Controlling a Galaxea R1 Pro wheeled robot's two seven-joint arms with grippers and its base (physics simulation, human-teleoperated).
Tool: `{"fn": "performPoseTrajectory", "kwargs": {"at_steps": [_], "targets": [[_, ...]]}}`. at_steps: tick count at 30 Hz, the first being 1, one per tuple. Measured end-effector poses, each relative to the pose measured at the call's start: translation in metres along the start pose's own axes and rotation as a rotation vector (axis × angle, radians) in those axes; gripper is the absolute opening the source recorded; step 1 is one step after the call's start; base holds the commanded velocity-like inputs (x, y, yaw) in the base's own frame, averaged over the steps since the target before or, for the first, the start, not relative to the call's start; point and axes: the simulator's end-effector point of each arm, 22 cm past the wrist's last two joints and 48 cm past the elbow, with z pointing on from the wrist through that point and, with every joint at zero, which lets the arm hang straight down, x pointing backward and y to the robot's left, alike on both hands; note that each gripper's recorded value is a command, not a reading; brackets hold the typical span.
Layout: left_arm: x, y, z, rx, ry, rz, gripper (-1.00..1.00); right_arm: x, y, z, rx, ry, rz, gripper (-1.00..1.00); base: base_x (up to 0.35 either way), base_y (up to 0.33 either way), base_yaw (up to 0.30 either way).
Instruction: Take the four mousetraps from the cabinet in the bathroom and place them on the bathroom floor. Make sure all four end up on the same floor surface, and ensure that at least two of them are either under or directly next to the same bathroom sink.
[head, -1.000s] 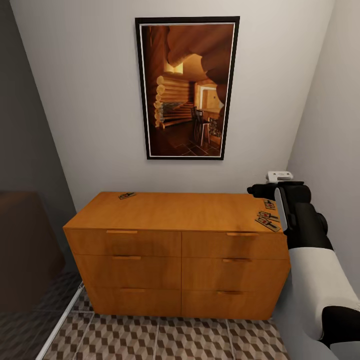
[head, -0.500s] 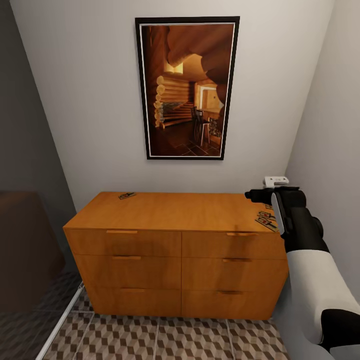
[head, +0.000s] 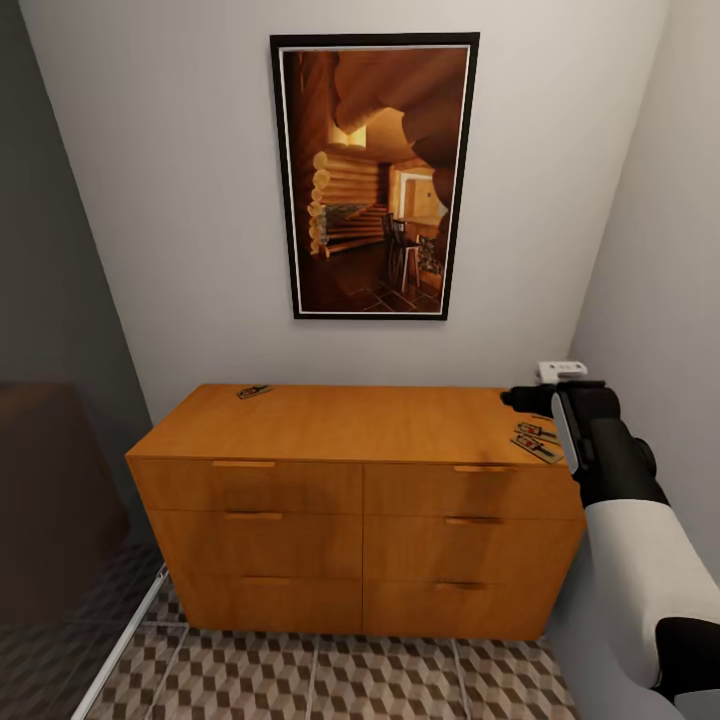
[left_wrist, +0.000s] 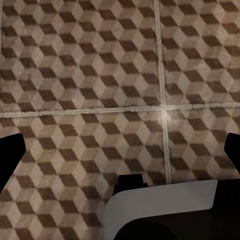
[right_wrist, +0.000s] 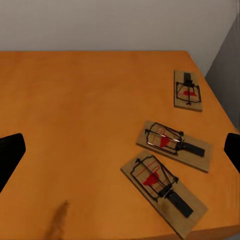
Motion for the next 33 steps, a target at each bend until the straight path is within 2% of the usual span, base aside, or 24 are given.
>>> {"fn": "performPoseTrajectory", "kwargs": {"at_steps": [10,17,18,24,28,33], "targets": [[0.002,0.002,-0.001,-0.003,0.001,0.001,1.0,0.008,-0.029,0.01,0.039,-0.002,-0.012,1.0,0.213,0.0,0.0],[0.01,0.003,-0.003,-0.004,0.019,0.002,1.0,0.014,-0.035,0.017,0.045,-0.003,-0.017,1.0,0.319,0.0,0.0],[0.011,0.003,-0.003,-0.004,0.022,0.003,1.0,0.031,-0.035,0.024,0.043,0.037,-0.017,1.0,0.303,0.0,0.0],[0.012,0.003,-0.003,-0.003,0.024,0.003,1.0,0.037,-0.036,0.027,0.04,0.05,-0.017,1.0,0.274,0.0,0.0],[0.012,0.004,-0.003,-0.003,0.024,0.003,1.0,0.048,-0.036,0.033,0.037,0.074,-0.015,1.0,0.095,0.0,0.0],[0.012,0.004,-0.003,-0.003,0.024,0.004,1.0,0.046,-0.049,0.034,0.049,0.052,0.008,1.0,0.019,0.0,0.0]]}}
